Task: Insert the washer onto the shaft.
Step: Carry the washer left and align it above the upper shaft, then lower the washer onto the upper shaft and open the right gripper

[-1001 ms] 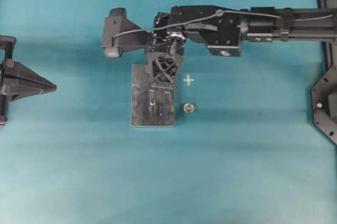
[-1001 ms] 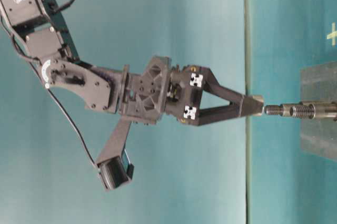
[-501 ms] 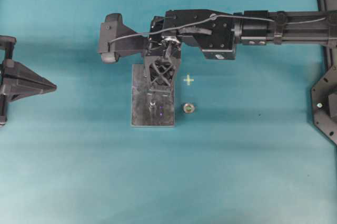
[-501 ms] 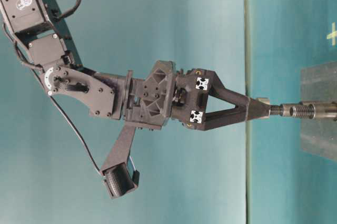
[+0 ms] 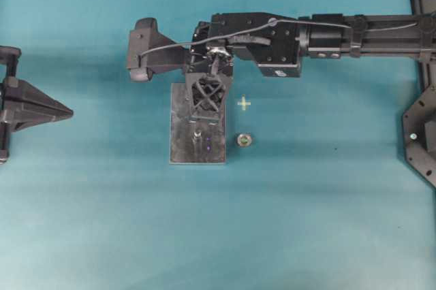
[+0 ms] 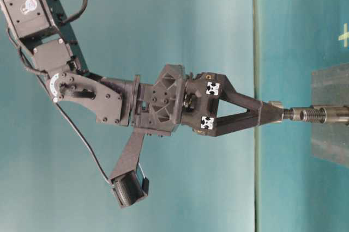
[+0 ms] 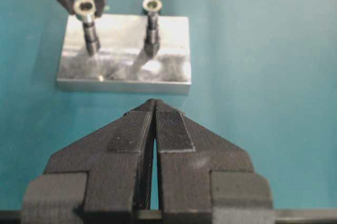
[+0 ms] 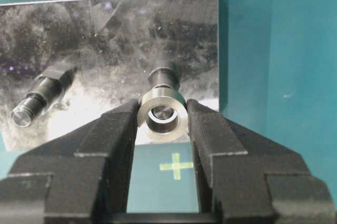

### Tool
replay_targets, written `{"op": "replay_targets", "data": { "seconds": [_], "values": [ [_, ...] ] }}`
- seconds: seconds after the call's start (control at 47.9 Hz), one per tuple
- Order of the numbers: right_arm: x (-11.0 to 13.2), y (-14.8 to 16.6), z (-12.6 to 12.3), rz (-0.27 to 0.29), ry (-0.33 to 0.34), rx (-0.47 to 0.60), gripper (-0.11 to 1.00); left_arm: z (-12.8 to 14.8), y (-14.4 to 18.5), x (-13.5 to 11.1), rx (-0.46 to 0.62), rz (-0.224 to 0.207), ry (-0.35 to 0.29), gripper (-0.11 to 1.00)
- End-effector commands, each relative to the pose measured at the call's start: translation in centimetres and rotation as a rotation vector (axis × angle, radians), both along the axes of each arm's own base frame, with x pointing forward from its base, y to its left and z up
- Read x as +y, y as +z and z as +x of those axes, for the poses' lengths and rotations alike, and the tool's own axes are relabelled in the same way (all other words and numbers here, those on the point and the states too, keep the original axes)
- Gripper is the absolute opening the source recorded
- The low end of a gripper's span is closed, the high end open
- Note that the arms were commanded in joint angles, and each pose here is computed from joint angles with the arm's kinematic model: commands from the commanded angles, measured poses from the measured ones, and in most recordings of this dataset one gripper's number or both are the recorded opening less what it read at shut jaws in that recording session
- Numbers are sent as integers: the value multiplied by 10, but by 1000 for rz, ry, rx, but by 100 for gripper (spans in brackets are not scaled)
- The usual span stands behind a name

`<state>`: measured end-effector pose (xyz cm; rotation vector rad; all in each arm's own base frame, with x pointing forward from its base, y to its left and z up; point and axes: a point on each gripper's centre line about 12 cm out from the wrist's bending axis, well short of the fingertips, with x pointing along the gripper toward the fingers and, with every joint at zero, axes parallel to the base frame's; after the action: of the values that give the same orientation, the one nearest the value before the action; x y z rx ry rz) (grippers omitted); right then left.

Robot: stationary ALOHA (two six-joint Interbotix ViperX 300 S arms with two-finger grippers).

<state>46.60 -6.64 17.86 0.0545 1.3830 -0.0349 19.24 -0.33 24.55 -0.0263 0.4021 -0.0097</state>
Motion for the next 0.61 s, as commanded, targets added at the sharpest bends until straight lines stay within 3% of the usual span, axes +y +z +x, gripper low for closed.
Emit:
{"op": "replay_targets", "data": {
  "seconds": [0.0,0.042,0.167,0.23,0.584],
  "values": [
    [-3,18,4,-7,-3,-42,34,2,3,0,-8,0,2,0],
    [-4,18,4,-4,-7,-34,40,2,4,0,-9,0,2,0],
    [-5,18,1,1,-11,-11,75,3,5,0,-11,0,2,0],
    [-5,19,1,-1,-8,-14,87,3,5,0,-11,-2,2,0],
    [-5,27,-3,2,-22,-23,86,2,5,0,-12,-2,2,0]
  ]
}}
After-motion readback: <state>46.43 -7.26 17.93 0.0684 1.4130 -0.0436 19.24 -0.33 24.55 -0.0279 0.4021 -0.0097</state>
